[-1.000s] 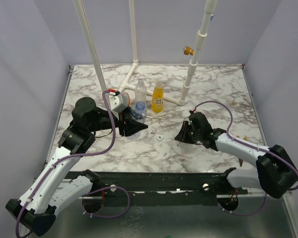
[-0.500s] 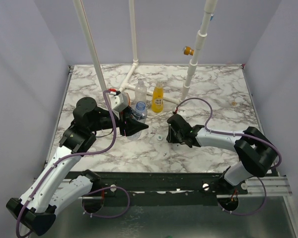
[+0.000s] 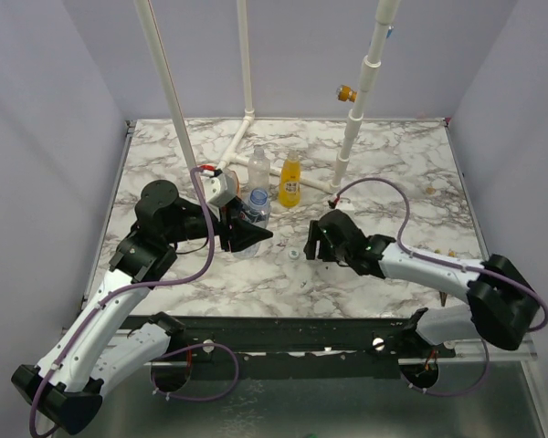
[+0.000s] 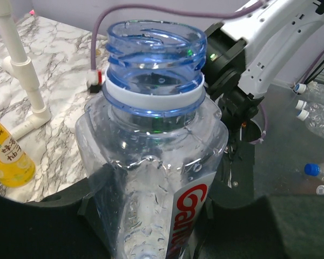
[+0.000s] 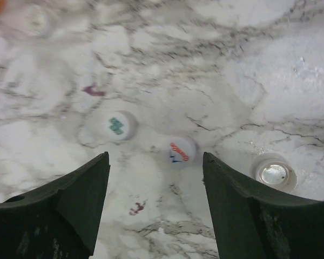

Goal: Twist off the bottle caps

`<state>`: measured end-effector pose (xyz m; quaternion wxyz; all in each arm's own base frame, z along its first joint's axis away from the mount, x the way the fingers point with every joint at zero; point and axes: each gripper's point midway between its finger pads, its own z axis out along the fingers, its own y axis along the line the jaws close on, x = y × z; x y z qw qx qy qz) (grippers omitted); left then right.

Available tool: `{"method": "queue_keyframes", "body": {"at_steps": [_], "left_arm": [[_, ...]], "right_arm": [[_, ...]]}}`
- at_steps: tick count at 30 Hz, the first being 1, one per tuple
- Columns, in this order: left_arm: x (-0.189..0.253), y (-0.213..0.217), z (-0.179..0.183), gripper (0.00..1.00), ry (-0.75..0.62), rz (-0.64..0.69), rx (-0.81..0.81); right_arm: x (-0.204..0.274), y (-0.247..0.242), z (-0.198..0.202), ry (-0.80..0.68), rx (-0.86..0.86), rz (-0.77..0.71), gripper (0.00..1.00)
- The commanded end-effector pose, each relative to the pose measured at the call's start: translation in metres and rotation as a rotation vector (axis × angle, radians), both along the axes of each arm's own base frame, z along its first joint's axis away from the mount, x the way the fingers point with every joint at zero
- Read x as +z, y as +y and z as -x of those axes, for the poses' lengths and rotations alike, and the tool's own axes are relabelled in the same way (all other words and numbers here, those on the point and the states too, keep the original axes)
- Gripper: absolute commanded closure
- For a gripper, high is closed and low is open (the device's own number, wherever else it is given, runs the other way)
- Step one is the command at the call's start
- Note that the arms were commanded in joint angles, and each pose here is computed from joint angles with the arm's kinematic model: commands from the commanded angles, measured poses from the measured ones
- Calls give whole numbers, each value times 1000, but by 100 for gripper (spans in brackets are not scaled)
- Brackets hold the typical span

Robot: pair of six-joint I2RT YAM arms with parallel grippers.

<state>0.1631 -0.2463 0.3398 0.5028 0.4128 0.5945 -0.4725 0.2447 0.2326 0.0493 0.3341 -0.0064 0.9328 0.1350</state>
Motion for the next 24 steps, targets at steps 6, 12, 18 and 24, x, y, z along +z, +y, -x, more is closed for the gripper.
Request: {"method": "queue_keyframes", "body": {"at_steps": [6,12,18,24], "left_arm": [[2,2,0,83,-12,15,15],[0,2,1,83,-3,14,13],[-1,2,2,83,7,16,8],[-3,1,3,83,15,13,1]], "right_arm": [[206,39,5,-417,296,-360,20],[309,68,46,-589,615,-562,8],[362,91,60,-683,770,-684,0],[383,113,56,-718,846,-732,0]]}}
